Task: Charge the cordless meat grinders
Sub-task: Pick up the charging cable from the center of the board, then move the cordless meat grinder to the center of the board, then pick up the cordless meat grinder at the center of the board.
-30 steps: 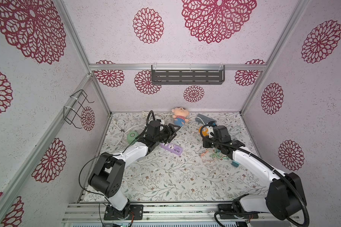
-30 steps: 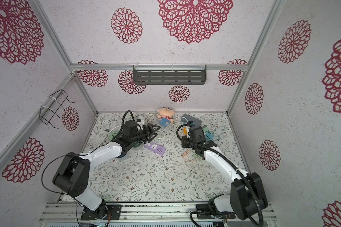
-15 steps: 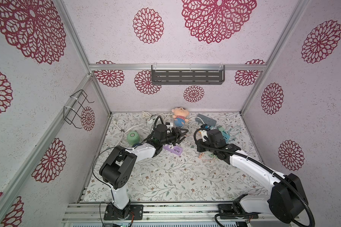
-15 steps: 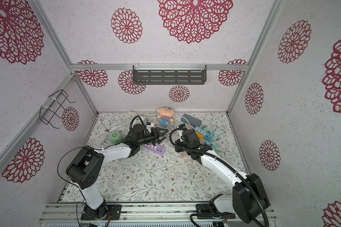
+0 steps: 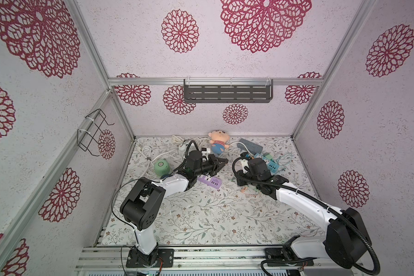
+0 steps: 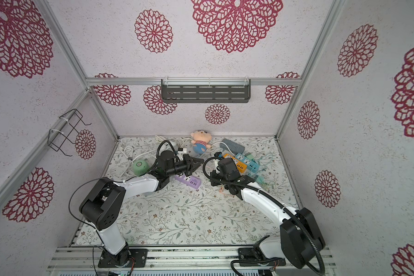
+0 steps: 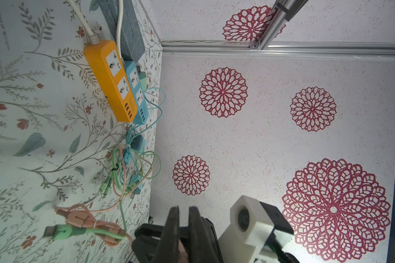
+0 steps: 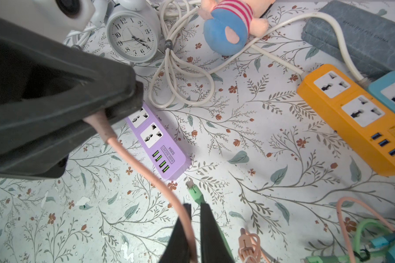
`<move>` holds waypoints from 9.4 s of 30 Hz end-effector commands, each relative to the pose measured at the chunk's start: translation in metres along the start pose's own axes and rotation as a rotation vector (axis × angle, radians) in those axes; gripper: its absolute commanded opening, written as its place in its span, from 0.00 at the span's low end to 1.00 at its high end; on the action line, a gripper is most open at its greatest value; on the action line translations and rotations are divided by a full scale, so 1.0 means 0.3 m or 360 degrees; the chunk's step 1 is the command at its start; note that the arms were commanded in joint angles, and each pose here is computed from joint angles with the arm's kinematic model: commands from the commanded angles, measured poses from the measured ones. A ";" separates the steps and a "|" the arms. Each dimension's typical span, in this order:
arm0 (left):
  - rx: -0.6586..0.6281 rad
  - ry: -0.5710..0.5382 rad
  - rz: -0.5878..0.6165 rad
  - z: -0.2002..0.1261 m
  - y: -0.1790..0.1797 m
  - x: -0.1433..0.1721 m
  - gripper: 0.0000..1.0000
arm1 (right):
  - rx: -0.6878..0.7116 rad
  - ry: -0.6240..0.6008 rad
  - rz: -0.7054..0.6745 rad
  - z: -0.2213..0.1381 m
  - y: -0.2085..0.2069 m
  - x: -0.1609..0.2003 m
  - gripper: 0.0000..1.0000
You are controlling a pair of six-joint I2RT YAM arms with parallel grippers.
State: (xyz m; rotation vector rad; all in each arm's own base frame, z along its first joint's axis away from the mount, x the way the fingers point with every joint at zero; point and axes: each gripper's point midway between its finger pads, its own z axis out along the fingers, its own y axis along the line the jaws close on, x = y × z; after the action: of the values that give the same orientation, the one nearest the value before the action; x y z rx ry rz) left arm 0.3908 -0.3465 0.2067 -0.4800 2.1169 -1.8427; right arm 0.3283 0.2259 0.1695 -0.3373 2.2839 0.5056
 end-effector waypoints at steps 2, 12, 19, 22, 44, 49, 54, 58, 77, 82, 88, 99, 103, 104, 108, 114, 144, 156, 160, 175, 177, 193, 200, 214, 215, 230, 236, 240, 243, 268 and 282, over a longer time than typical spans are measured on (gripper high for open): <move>0.0063 0.0063 0.0181 -0.071 -0.094 0.012 0.00 | -0.0019 -0.0134 -0.0059 -0.086 0.030 -0.087 0.61; -0.0496 0.0216 0.0692 -0.279 -0.050 0.069 0.00 | -0.0251 -0.0194 -0.0368 -0.236 0.143 -0.168 0.87; -0.0425 0.0240 0.0723 -0.290 -0.087 0.083 0.00 | -0.0591 0.0006 -0.0470 -0.178 0.308 -0.136 0.73; -0.0425 0.0225 0.0737 -0.294 -0.094 0.081 0.00 | -0.0619 0.0002 -0.0511 -0.155 0.354 -0.150 0.67; -0.0369 -0.0021 0.0625 -0.351 -0.099 0.008 0.57 | -0.0589 0.0034 -0.0476 -0.034 0.414 -0.161 0.00; -0.0305 -0.0014 0.0596 -0.353 -0.109 0.012 0.45 | -0.0601 0.0042 -0.0466 -0.023 0.420 -0.161 0.00; -0.0271 0.0004 0.0603 -0.341 -0.120 0.013 0.44 | -0.0645 0.0067 -0.0454 -0.017 0.434 -0.150 0.00; -0.0273 0.0025 0.0593 -0.328 -0.110 0.010 0.40 | -0.0677 0.0075 -0.0444 -0.017 0.444 -0.145 0.00; -0.0262 0.0049 0.0588 -0.314 -0.090 0.012 0.00 | -0.0735 0.0084 -0.0401 -0.014 0.464 -0.142 0.16; -0.0270 0.0021 0.0583 -0.325 -0.096 0.012 0.00 | -0.0558 -0.0038 -0.0375 -0.017 0.406 -0.184 0.60; -0.0296 -0.0008 0.0575 -0.338 -0.093 0.008 0.00 | -0.0510 -0.0087 -0.0374 -0.027 0.398 -0.214 0.49; -0.0354 -0.0022 0.0544 -0.340 -0.056 0.002 0.00 | -0.0469 -0.0099 -0.0423 -0.018 0.420 -0.236 0.38; -0.0368 -0.0024 0.0542 -0.341 -0.045 0.000 0.00 | -0.0461 -0.0099 -0.0435 -0.015 0.425 -0.241 0.38; -0.0371 -0.0026 0.0541 -0.342 -0.043 0.000 0.00 | -0.0458 -0.0097 -0.0441 -0.015 0.426 -0.241 0.36; -0.0379 -0.0027 0.0535 -0.342 -0.035 0.000 0.00 | -0.0439 -0.0090 -0.0457 -0.012 0.426 -0.240 0.26; -0.0410 -0.0042 0.0520 -0.349 -0.019 -0.007 0.22 | -0.0445 -0.0093 -0.0471 -0.012 0.436 -0.244 0.00; -0.2053 -0.0653 0.0511 -0.953 0.504 -0.253 0.97 | -0.0426 0.0026 -0.0422 0.016 0.342 -0.025 0.00; -0.2155 -0.0591 0.0605 -0.942 0.536 -0.377 0.97 | -0.0448 0.0069 -0.0401 0.032 0.348 -0.004 0.00; -0.2147 -0.0599 0.0574 -0.962 0.566 -0.403 0.97 | -0.0455 0.0083 -0.0402 0.043 0.353 0.000 0.00; -0.2120 -0.0457 0.0637 -0.934 0.542 -0.317 0.90 | -0.0380 0.0121 -0.0429 0.057 0.323 0.010 0.00; -0.2105 -0.0416 0.0663 -0.918 0.526 -0.262 0.89 | -0.0365 0.0116 -0.0442 0.048 0.319 0.006 0.00; -0.1805 -0.0012 0.0996 -0.541 0.486 0.197 0.86 | -0.0274 0.0116 -0.0298 0.009 0.151 0.023 0.00; -0.1813 0.0055 0.1164 -0.467 0.494 0.270 0.97 | -0.0340 0.0150 -0.0213 0.043 0.145 0.073 0.00; -0.1217 -0.0392 0.1423 -0.562 0.411 0.261 0.97 | -0.0520 0.0235 -0.0122 0.224 0.231 0.068 0.00; -0.1216 -0.0386 0.1431 -0.566 0.415 0.265 0.97 | -0.0533 0.0242 -0.0121 0.235 0.241 0.066 0.00; -0.1203 -0.0538 0.1845 -0.613 0.572 0.304 0.97 | -0.0649 0.0358 -0.0179 0.314 0.379 0.136 0.00; -0.1144 -0.0609 0.1918 -0.600 0.579 0.287 0.97 | -0.0668 0.0395 -0.0195 0.339 0.412 0.157 0.00; -0.1126 -0.0622 0.1978 -0.585 0.574 0.275 0.97 | -0.0681 0.0417 -0.0201 0.351 0.424 0.166 0.00; -0.1111 -0.0633 0.2008 -0.572 0.564 0.260 0.97 | -0.0706 0.0442 -0.0200 0.360 0.433 0.177 0.00; -0.1093 -0.0615 0.1966 -0.490 0.654 0.168 0.97 | -0.0802 0.0591 -0.0245 0.387 0.513 0.272 0.00; -0.1139 -0.0517 0.1925 -0.458 0.730 0.158 0.91 | -0.0806 0.0612 -0.0246 0.370 0.519 0.304 0.00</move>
State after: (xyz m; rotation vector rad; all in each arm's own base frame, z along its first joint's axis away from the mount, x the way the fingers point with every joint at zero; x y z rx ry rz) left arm 0.2801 -0.2141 0.0325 0.2690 1.9095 -0.3307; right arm 0.3033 0.3949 0.0672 -0.8502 2.4286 0.9096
